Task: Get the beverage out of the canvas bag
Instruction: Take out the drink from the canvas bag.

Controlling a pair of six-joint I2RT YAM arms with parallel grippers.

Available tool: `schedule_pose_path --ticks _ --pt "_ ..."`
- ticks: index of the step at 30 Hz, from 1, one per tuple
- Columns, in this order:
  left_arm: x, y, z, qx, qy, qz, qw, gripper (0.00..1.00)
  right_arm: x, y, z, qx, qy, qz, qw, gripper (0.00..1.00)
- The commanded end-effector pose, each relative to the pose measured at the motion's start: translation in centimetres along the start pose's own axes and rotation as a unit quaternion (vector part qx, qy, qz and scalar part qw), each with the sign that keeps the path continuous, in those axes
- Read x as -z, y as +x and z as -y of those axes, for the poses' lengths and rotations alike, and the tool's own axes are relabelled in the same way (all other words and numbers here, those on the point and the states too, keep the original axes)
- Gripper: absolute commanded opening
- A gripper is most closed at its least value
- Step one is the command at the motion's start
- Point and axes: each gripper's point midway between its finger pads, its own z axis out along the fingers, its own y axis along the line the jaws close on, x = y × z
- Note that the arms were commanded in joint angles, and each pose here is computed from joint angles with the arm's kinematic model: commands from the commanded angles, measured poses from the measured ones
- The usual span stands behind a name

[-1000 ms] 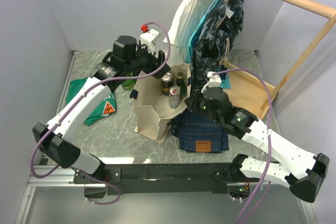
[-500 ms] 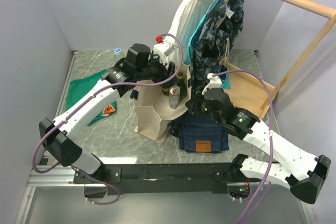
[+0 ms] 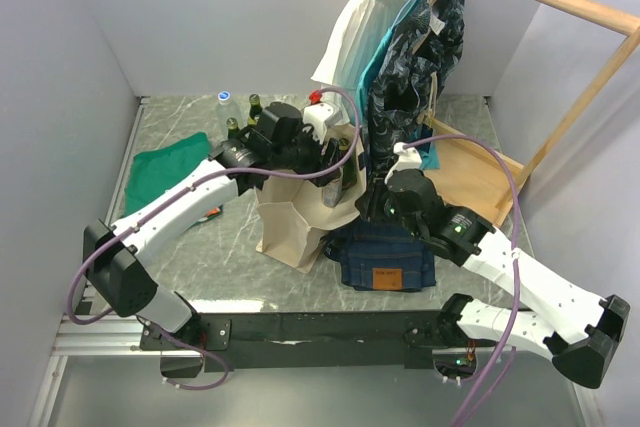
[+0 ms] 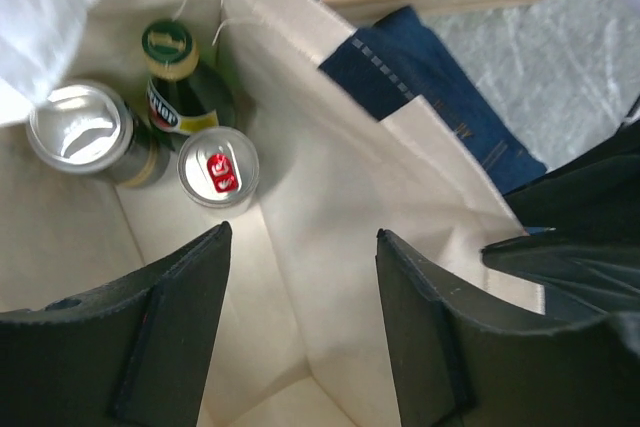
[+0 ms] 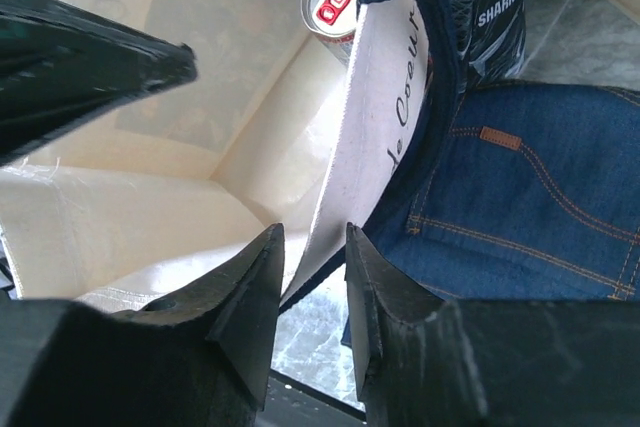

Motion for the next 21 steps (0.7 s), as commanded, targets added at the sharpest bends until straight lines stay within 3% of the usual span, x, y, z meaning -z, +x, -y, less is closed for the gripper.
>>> schedule_pose_path --ticks 1,7,21 --pt "-0.6 0.1 -0.3 0.005 -0.014 0.014 1.000 0.64 -0.3 0.9 0.6 0.006 0.012 -0.017 1.000 0.39" --pt "-2.2 1.4 -0.8 0.023 -0.027 0.004 0.999 0.64 -0.8 1.3 0.9 0.011 0.024 -0.026 0.999 0.42" --pt "-4.4 3.6 -1.6 0.063 -0.068 -0.014 0.996 0.75 -1.3 2.1 1.4 0.020 0.034 -0.037 0.999 0.44"
